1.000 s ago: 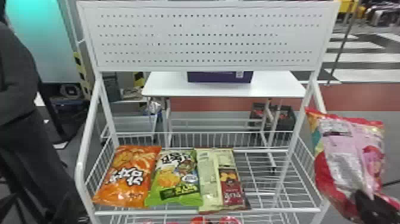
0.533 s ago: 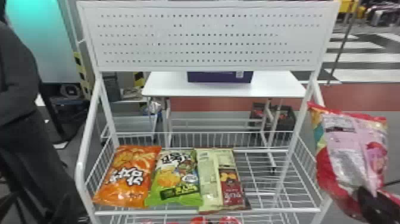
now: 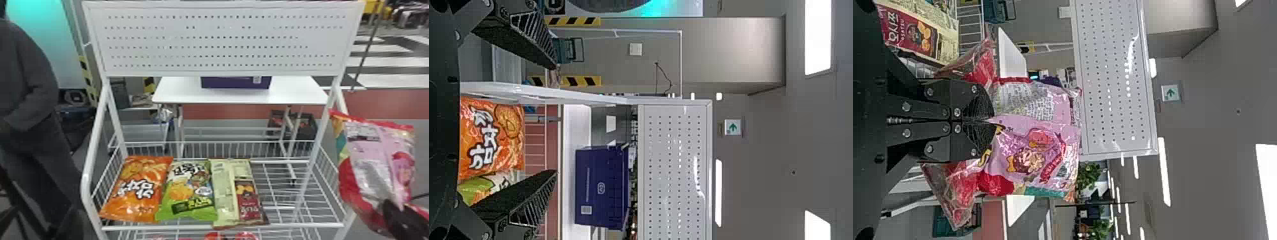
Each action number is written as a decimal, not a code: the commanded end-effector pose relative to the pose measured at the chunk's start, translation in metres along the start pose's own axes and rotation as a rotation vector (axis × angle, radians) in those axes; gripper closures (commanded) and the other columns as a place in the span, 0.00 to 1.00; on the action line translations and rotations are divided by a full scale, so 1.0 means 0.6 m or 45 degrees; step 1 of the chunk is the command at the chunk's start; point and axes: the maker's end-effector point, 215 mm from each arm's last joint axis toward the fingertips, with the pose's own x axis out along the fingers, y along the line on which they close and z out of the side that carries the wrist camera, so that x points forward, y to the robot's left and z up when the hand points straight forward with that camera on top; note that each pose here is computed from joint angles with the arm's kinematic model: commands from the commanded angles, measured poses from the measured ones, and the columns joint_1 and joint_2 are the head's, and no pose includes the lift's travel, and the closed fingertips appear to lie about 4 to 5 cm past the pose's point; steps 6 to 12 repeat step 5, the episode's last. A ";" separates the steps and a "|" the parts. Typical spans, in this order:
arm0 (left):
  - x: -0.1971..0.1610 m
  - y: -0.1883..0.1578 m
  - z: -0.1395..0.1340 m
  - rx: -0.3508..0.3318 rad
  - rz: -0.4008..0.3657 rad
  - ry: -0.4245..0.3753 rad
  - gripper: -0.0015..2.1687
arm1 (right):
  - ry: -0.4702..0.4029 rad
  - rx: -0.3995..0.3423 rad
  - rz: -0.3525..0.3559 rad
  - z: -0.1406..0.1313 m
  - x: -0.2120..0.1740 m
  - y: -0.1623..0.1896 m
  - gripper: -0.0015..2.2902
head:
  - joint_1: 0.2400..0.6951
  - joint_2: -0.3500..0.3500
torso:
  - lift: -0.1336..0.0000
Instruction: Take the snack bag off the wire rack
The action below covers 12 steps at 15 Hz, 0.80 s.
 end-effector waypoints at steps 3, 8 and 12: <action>0.000 0.000 0.002 0.000 0.000 -0.003 0.07 | 0.001 0.002 0.000 -0.001 0.000 0.001 0.91 | 0.57 0.50 | 1.00; 0.000 0.000 -0.001 0.001 -0.001 0.001 0.07 | 0.001 0.003 0.003 -0.001 0.000 0.003 0.91 | 0.57 0.50 | 1.00; 0.000 0.000 -0.001 0.001 -0.001 0.001 0.07 | 0.001 0.003 0.003 -0.001 0.000 0.003 0.91 | 0.57 0.50 | 1.00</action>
